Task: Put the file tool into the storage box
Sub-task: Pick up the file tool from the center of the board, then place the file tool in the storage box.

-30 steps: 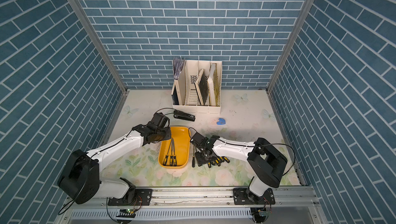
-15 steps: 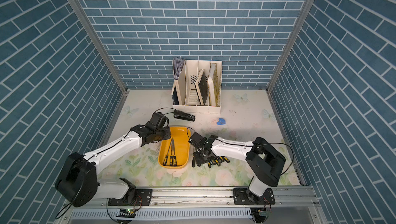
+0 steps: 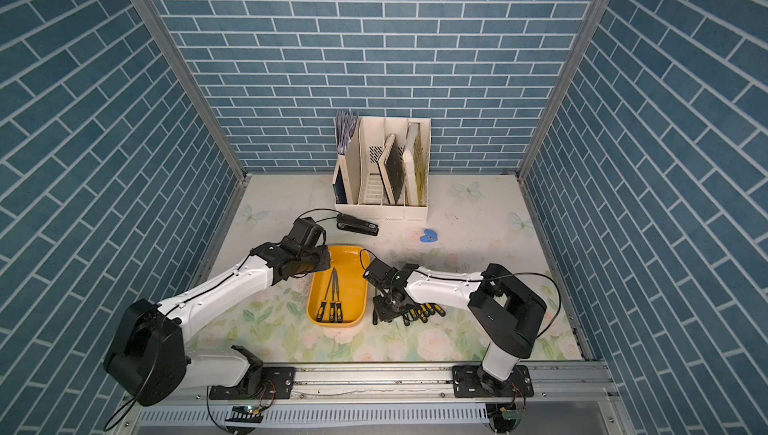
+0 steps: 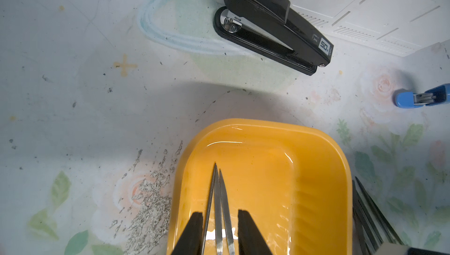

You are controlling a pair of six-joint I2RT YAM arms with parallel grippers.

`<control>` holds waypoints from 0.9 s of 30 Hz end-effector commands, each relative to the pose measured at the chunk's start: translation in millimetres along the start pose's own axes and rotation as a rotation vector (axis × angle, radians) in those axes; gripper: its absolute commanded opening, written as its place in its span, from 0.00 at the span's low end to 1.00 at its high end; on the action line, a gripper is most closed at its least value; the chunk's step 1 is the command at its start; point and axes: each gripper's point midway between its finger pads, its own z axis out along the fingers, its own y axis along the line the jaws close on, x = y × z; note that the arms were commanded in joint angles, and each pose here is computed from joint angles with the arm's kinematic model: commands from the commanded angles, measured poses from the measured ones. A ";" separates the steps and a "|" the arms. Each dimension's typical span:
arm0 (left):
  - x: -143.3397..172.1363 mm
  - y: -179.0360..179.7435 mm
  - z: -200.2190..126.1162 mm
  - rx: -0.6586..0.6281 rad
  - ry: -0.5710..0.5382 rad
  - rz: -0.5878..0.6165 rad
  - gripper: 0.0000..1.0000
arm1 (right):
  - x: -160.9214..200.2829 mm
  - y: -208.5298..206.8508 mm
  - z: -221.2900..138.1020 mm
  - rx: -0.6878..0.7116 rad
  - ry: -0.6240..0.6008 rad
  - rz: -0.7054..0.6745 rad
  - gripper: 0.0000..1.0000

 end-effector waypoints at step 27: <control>-10.2 -103.0 -38.1 0.497 -0.044 -0.212 0.66 | -23.8 47.2 -99.7 -0.199 -0.231 -0.058 0.09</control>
